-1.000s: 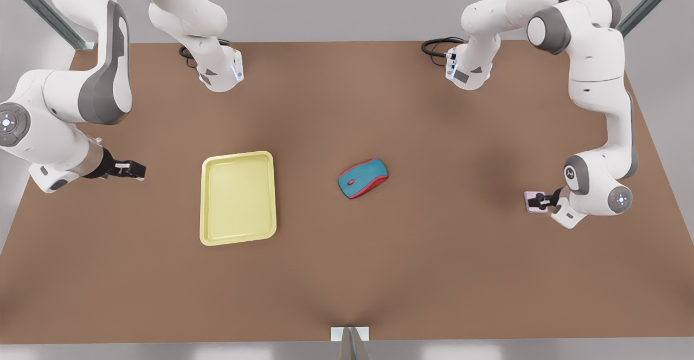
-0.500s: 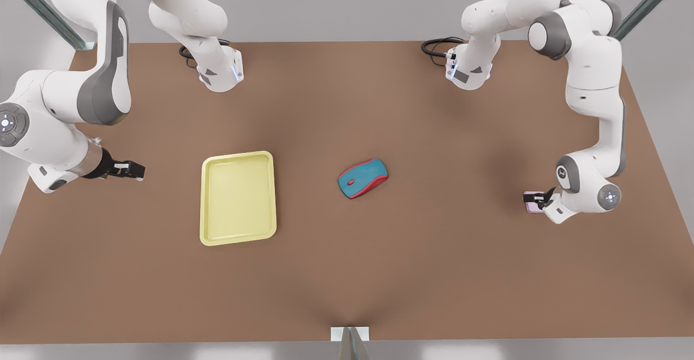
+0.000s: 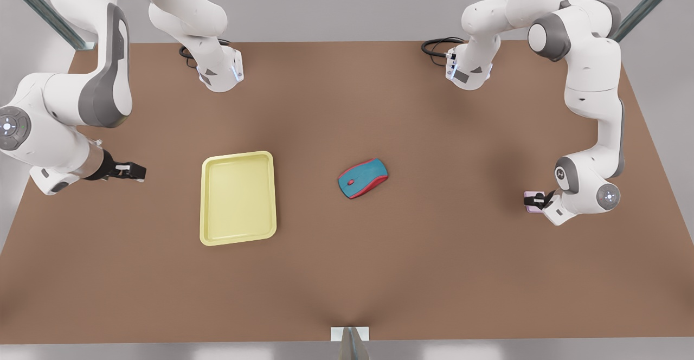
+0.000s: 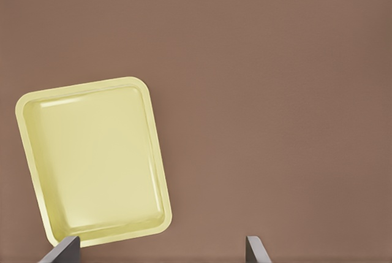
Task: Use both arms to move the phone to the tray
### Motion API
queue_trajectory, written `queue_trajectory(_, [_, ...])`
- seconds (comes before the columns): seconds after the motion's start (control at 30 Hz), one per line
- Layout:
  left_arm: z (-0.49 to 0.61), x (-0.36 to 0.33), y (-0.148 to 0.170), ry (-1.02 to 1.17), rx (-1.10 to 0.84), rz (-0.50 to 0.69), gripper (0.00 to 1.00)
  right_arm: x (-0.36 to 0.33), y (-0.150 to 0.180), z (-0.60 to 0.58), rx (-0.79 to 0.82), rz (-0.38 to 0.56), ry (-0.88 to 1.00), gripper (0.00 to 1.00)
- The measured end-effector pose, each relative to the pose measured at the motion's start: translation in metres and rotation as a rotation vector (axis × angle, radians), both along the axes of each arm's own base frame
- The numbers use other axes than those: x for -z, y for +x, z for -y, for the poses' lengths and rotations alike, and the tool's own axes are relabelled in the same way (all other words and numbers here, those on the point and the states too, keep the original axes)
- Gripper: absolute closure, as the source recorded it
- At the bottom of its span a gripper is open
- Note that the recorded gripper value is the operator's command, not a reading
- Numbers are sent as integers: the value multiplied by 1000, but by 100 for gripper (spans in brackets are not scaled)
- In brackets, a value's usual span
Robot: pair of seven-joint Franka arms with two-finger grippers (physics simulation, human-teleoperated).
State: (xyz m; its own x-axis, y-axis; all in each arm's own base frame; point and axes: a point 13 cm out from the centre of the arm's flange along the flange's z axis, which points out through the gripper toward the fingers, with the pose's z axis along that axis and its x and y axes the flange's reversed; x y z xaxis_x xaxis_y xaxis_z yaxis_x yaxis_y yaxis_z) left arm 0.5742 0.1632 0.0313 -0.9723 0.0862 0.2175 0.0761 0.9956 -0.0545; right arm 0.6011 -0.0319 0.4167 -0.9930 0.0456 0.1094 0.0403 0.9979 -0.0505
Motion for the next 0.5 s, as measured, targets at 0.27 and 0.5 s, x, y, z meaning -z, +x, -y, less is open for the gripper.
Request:
queue_trajectory(0.27, [6,-2,6,15,-61,12,15,0,1,-1,-1,4,-1,0])
queue_trajectory(0.5, [9,-4,10,30,-110,20,15,0,1,-2,-2,2,1,0])
